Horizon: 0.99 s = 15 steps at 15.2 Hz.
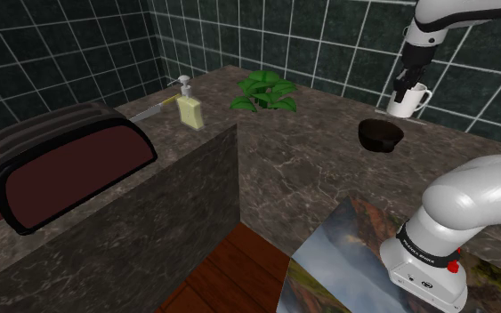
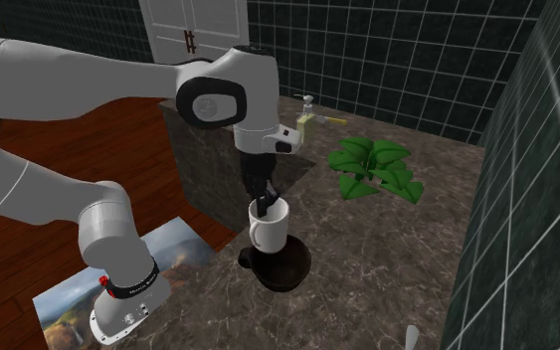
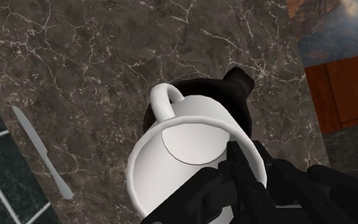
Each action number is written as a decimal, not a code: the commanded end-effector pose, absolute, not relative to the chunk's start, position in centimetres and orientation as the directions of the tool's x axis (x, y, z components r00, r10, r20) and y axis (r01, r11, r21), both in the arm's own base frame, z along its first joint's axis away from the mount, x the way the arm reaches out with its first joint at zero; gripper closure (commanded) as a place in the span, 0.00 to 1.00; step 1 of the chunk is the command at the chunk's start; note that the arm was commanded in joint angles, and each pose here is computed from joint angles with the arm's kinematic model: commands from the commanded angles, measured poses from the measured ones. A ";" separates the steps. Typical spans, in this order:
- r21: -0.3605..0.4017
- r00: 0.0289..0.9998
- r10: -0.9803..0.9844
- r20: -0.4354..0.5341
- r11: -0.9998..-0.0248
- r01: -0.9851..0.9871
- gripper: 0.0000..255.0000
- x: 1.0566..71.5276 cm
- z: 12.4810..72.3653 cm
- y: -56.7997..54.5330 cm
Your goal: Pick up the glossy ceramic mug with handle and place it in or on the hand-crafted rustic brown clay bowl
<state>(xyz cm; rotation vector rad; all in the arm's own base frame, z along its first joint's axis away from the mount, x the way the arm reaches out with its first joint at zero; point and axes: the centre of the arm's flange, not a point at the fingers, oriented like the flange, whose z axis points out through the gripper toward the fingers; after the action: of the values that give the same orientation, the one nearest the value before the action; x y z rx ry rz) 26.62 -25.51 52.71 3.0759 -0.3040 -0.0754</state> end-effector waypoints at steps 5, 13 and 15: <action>0.055 0.980 -0.196 -0.043 -0.980 -0.194 1.00 26.6 49.5 -25.5; 0.055 0.980 -0.196 -0.043 -0.980 -0.194 1.00 26.6 45.3 -25.5; 0.055 0.980 -0.196 -0.043 -0.980 -0.194 1.00 26.6 44.9 -25.5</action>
<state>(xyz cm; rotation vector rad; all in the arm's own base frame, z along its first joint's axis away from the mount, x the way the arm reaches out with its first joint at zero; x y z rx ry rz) 26.64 -25.48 45.15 3.0761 -0.3033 -0.0758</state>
